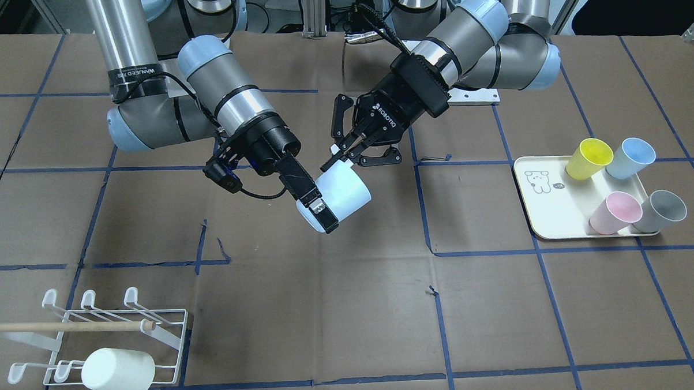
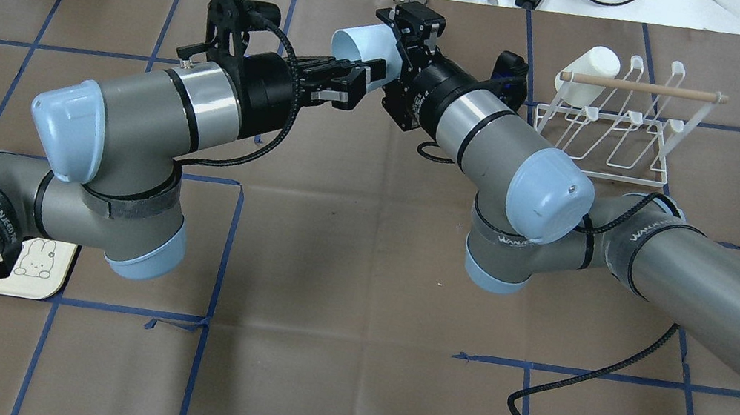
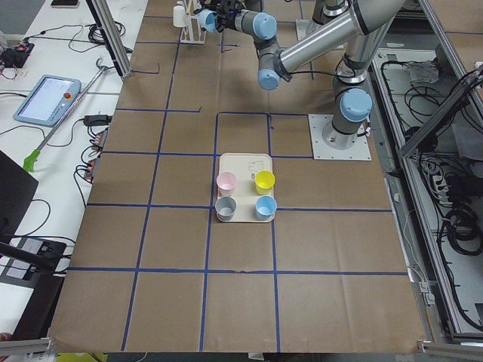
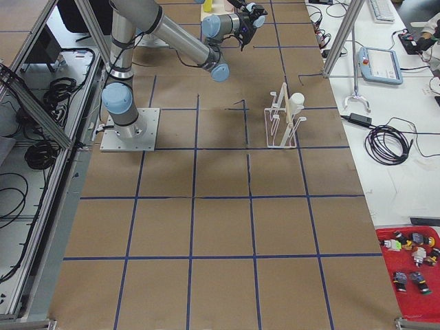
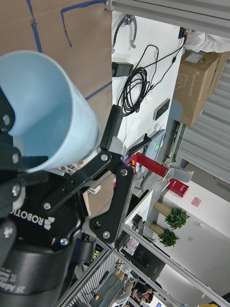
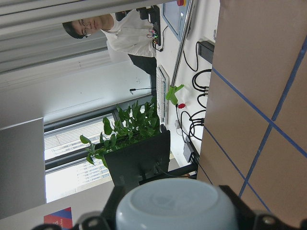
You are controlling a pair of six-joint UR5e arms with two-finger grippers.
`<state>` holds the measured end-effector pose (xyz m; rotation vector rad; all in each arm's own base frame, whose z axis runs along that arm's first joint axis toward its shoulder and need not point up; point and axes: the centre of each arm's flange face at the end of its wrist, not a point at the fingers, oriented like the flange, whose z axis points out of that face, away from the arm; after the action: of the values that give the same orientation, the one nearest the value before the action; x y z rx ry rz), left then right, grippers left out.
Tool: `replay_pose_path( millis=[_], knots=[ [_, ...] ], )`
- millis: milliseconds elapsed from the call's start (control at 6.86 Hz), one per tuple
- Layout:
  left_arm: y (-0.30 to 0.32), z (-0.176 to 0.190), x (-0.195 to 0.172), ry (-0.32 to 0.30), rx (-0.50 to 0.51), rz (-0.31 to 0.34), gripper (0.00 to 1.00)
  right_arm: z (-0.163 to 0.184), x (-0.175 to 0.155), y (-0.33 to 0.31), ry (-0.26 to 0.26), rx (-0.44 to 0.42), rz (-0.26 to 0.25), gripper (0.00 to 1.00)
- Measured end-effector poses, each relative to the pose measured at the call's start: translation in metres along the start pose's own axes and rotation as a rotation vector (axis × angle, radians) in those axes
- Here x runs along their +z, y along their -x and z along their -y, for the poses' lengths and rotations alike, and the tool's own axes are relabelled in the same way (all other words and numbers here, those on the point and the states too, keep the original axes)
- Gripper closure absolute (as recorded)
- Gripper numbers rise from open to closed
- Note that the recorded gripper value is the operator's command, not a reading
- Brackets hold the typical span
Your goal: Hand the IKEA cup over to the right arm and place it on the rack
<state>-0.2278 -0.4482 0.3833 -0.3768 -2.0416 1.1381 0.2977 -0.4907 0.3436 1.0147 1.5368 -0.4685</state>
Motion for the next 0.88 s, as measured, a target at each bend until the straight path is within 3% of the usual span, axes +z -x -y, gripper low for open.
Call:
replay_pose_path(
  millis=[292, 583, 875],
  knots=[
    [-0.001, 0.001, -0.001, -0.003, 0.002, 0.001, 0.33, -0.001, -0.001, 0.002, 0.003, -0.004, 0.007, 0.56],
    [0.000, 0.006, 0.001, -0.009, 0.010, 0.000, 0.11, -0.001, -0.001, 0.002, 0.003, -0.005, 0.008, 0.56],
    [-0.001, 0.013, 0.000, -0.018, 0.018, -0.003, 0.04, -0.001, -0.001, 0.002, 0.003, -0.005, 0.007, 0.56]
  ],
)
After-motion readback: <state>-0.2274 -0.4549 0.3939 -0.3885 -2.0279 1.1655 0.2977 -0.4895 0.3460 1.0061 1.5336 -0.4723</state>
